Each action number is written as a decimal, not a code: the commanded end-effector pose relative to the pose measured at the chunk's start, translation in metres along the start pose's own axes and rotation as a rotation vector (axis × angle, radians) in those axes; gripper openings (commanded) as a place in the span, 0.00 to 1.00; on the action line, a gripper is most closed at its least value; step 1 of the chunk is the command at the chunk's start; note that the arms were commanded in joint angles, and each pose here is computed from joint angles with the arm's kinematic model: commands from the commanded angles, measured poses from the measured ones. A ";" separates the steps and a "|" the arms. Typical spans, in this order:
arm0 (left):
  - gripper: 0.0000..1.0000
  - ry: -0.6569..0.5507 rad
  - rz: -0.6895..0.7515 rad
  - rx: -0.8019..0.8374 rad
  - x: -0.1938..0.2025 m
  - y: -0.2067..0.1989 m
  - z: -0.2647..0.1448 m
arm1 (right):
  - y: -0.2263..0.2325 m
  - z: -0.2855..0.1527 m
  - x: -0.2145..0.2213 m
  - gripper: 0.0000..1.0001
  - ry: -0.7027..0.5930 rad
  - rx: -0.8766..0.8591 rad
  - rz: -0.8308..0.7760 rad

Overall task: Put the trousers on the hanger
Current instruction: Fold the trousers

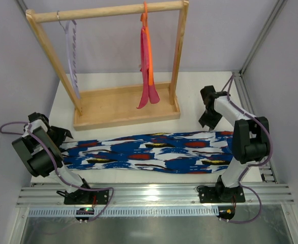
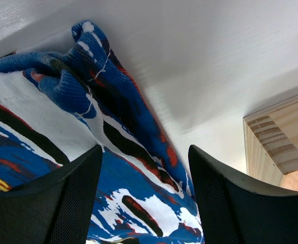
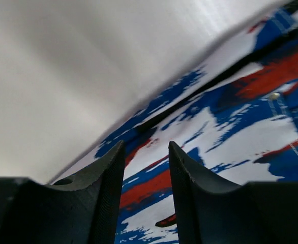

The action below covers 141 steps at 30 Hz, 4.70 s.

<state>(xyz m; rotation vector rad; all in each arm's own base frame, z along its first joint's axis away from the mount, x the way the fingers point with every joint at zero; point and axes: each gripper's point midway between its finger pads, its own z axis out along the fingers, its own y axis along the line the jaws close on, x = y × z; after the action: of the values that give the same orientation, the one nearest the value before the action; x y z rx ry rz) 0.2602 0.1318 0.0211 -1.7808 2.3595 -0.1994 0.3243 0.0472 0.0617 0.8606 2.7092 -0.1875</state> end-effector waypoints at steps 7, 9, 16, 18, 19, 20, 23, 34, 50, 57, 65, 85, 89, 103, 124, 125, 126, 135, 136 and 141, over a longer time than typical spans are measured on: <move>0.70 0.002 0.016 0.082 -0.011 -0.014 0.022 | -0.077 0.035 -0.041 0.38 0.057 0.289 0.330; 0.70 -0.009 0.016 0.070 -0.013 -0.012 0.023 | -0.086 0.048 -0.039 0.37 0.094 0.347 0.330; 0.70 -0.037 0.010 0.029 -0.024 -0.010 0.023 | -0.087 0.065 -0.058 0.04 0.061 0.360 0.372; 0.70 -0.050 0.009 0.012 -0.027 -0.007 0.024 | -0.089 0.056 -0.062 0.04 0.049 0.375 0.376; 0.70 -0.051 0.004 0.006 -0.028 -0.006 0.025 | -0.087 0.047 -0.070 0.04 0.007 0.362 0.395; 0.70 -0.050 0.002 0.005 -0.028 -0.007 0.026 | -0.086 0.043 -0.072 0.04 -0.006 0.355 0.401; 0.70 -0.048 -0.004 -0.008 -0.028 -0.005 0.030 | -0.075 0.043 -0.088 0.04 -0.051 0.290 0.408; 0.70 -0.107 0.003 0.001 -0.040 -0.009 0.020 | -0.007 0.076 -0.109 0.12 -0.094 -0.111 0.175; 0.69 -0.101 -0.012 0.009 -0.036 -0.010 0.023 | -0.090 0.062 -0.139 0.32 -0.090 0.071 0.395; 0.69 -0.071 -0.039 0.023 -0.034 -0.015 0.032 | -0.095 0.066 -0.156 0.04 -0.106 0.078 0.401; 0.69 -0.067 -0.045 0.028 -0.036 -0.017 0.036 | -0.075 0.037 -0.187 0.04 -0.232 -0.068 0.428; 0.69 -0.065 -0.054 0.079 -0.046 -0.034 0.039 | -0.110 0.014 -0.142 0.17 -0.135 0.029 0.427; 0.70 -0.102 -0.029 0.056 -0.056 -0.032 0.034 | -0.118 0.058 -0.117 0.18 -0.099 0.001 0.449; 0.72 -0.114 -0.011 0.217 -0.063 -0.068 0.020 | -0.104 0.073 -0.155 0.29 -0.200 -0.103 0.285; 0.89 -0.240 0.057 0.177 -0.038 -0.042 -0.059 | -0.011 -0.032 0.017 0.41 -0.054 -0.544 0.178; 0.88 -0.259 0.061 0.139 -0.038 -0.033 -0.061 | -0.016 -0.022 0.019 0.41 -0.048 -0.506 0.186; 0.88 -0.276 0.058 0.119 -0.039 -0.028 -0.063 | -0.020 -0.013 0.022 0.41 -0.038 -0.473 0.190; 0.85 -0.334 -0.113 0.022 -0.034 0.033 -0.058 | -0.021 0.023 0.033 0.37 0.028 -0.412 0.160; 0.84 -0.329 -0.127 0.016 -0.033 0.039 -0.053 | -0.023 0.020 0.032 0.37 0.021 -0.408 0.151; 0.81 -0.316 -0.171 -0.027 -0.027 0.059 -0.037 | -0.024 -0.011 0.014 0.37 -0.078 -0.448 0.141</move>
<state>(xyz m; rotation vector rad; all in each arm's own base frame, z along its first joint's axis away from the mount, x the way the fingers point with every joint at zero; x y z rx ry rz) 0.2052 0.1634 0.0477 -1.8623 2.0649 0.0472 0.2767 0.0443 0.0326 0.9591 2.5866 0.3967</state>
